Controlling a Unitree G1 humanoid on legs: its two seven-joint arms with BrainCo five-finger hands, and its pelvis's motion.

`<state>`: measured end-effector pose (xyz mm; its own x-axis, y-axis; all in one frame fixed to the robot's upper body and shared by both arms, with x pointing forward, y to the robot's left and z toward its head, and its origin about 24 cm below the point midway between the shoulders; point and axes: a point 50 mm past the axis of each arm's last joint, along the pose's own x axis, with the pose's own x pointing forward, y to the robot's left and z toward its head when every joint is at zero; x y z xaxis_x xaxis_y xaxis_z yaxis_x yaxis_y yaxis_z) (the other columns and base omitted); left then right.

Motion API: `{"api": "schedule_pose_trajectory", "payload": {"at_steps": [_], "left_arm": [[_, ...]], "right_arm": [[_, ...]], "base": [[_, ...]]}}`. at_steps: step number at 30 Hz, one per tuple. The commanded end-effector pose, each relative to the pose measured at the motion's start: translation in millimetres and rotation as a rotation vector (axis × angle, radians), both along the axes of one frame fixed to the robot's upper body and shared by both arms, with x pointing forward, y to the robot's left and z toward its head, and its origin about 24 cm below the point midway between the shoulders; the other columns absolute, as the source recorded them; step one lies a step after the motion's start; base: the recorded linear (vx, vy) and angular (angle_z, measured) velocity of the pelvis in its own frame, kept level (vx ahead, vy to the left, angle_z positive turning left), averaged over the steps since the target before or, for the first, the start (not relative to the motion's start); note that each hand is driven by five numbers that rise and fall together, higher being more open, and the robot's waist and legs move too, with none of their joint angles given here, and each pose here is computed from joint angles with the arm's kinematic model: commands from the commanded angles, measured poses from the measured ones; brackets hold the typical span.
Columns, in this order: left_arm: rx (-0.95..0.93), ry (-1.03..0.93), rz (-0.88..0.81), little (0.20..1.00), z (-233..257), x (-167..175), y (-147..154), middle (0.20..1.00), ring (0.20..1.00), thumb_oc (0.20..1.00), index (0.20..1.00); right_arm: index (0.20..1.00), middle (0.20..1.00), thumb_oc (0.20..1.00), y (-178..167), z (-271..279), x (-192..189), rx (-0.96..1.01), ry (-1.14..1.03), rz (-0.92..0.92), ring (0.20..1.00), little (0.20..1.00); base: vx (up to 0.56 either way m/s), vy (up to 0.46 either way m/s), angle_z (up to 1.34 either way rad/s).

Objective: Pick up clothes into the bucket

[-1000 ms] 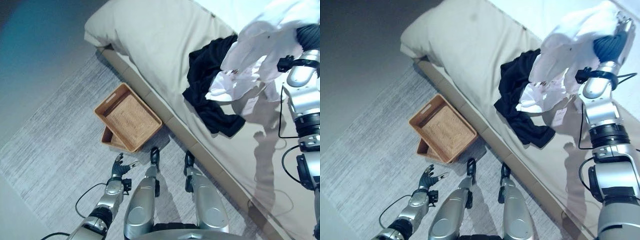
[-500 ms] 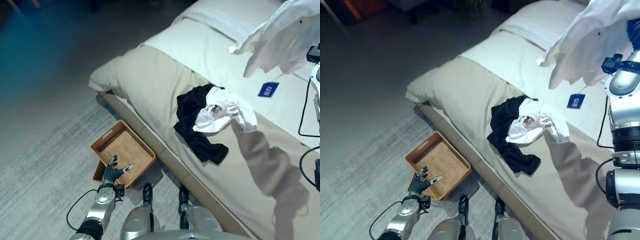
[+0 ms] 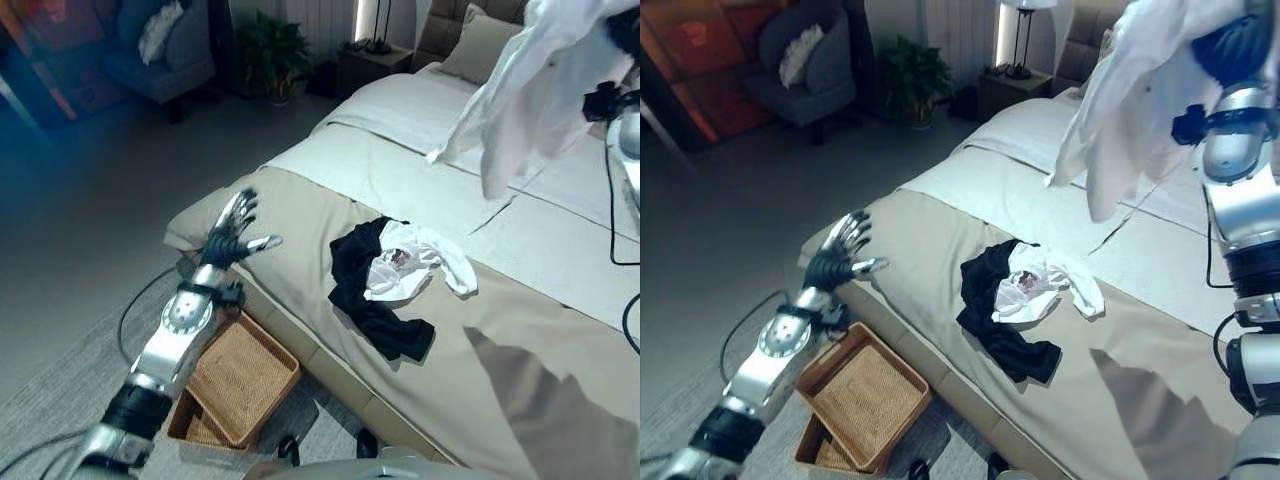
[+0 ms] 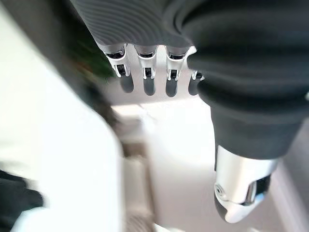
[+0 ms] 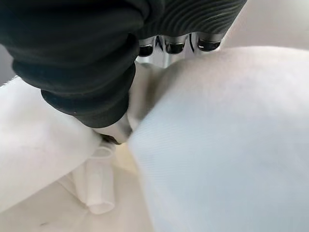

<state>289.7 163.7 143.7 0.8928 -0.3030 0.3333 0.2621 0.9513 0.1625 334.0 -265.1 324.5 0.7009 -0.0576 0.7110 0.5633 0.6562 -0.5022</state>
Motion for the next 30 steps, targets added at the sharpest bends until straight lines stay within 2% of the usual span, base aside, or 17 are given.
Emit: {"api": "schedule_pose_trajectory", "payload": {"at_steps": [1,5,6,8,10,17,23,24,30], "left_arm": [[0.048,-0.108,-0.093,1.000,26.6,2.8,-11.8,1.000,1.000,1.000,1.000],[0.052,-0.138,-0.192,1.000,41.4,6.2,-31.7,1.000,1.000,1.000,1.000],[0.098,-0.162,-0.263,1.000,51.3,7.8,-45.9,1.000,1.000,1.000,1.000],[0.115,-0.155,-0.300,1.000,53.1,10.6,-55.5,1.000,1.000,1.000,1.000],[0.124,-0.161,-0.309,1.000,55.4,12.0,-58.8,1.000,1.000,1.000,1.000],[0.213,-0.121,-0.436,1.000,57.7,16.8,-86.7,1.000,1.000,1.000,1.000],[0.211,-0.097,-0.442,1.000,53.0,21.5,-96.6,1.000,1.000,1.000,1.000],[0.202,-0.083,-0.428,1.000,48.7,23.8,-99.1,1.000,1.000,1.000,1.000],[0.193,-0.074,-0.364,1.000,39.9,31.2,-105.5,1.000,1.000,1.000,1.000]], "right_arm": [[0.200,0.200,0.200,8.0,8.9,-6.3,-0.061,0.015,0.069,0.200,0.200],[0.200,0.200,0.200,20.5,-10.7,-3.7,-0.104,0.108,0.144,0.200,0.200],[0.200,0.200,0.200,31.7,-26.5,-2.3,-0.147,0.189,0.210,0.200,0.200],[0.200,0.200,0.200,44.2,-35.2,-2.0,-0.200,0.242,0.267,0.200,0.200],[0.200,0.200,0.200,45.1,-36.1,-2.2,-0.206,0.255,0.276,0.200,0.200],[0.200,0.200,0.200,87.9,-42.8,-8.7,-0.303,0.308,0.478,0.200,0.200],[0.200,0.200,0.200,119.1,-40.1,-20.8,-0.316,0.272,0.638,0.200,0.200],[0.200,0.200,0.200,132.3,-38.9,-28.0,-0.305,0.244,0.713,0.200,0.200],[0.200,0.200,0.200,158.3,-38.6,-43.2,-0.267,0.197,0.874,0.200,0.200]], "base": [[0.00,0.000,0.00],[-0.01,-0.007,-0.02],[-0.01,-0.013,-0.07],[-0.01,-0.010,-0.03],[0.00,0.000,0.00],[-0.01,-0.008,0.06],[-0.01,-0.001,0.02],[0.00,0.000,0.00],[0.00,0.000,0.00]]}}
